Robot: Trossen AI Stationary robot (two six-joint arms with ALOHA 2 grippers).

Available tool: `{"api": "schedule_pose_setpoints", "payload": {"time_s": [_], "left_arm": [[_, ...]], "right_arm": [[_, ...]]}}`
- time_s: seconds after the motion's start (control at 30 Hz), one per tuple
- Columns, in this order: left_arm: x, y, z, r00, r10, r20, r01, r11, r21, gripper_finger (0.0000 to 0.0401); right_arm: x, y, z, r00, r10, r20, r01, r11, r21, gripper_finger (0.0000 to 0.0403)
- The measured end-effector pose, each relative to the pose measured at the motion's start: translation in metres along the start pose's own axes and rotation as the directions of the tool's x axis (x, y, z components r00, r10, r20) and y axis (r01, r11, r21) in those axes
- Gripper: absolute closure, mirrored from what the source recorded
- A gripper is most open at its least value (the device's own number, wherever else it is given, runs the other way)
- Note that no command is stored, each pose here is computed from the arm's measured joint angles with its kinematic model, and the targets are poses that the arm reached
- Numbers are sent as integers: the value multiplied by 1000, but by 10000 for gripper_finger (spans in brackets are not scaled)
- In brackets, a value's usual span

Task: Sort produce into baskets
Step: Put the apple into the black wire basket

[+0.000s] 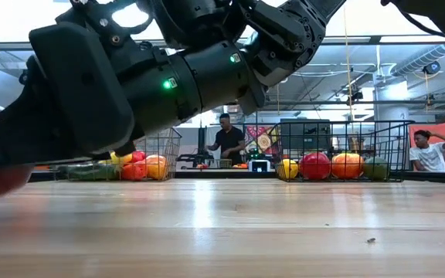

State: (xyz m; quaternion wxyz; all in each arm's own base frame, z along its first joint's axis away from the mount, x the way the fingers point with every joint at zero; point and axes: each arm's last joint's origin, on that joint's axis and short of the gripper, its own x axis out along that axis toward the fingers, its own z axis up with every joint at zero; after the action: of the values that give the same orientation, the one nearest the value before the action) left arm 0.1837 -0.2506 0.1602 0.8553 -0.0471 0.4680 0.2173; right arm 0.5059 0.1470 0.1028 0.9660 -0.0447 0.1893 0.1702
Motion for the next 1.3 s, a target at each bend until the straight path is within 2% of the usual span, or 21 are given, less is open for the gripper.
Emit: {"api": "schedule_pose_setpoints", "payload": {"time_s": [0.3, 0.7, 1.0, 1.17, 1.3], "left_arm": [[-4, 3, -1, 998, 29, -49, -27, 999, 39, 141], [-7, 5, -2, 996, 56, -65, -52, 996, 66, 140], [-6, 6, -2, 996, 57, -66, -53, 996, 68, 140], [-10, 11, -7, 982, 106, -155, -92, 991, 98, 140], [-11, 12, -10, 983, 116, -142, -101, 989, 109, 140]], "right_arm": [[-1, -5, 0, 1000, -8, -14, 8, 1000, 16, 43], [-2, -10, -1, 1000, 12, -28, -11, 999, 48, 162], [-2, -11, -2, 999, 9, -31, -8, 999, 36, 235], [-4, -11, -3, 997, 10, -76, -7, 999, 41, 255], [-8, -13, -4, 988, -2, -157, 14, 997, 72, 247]]}}
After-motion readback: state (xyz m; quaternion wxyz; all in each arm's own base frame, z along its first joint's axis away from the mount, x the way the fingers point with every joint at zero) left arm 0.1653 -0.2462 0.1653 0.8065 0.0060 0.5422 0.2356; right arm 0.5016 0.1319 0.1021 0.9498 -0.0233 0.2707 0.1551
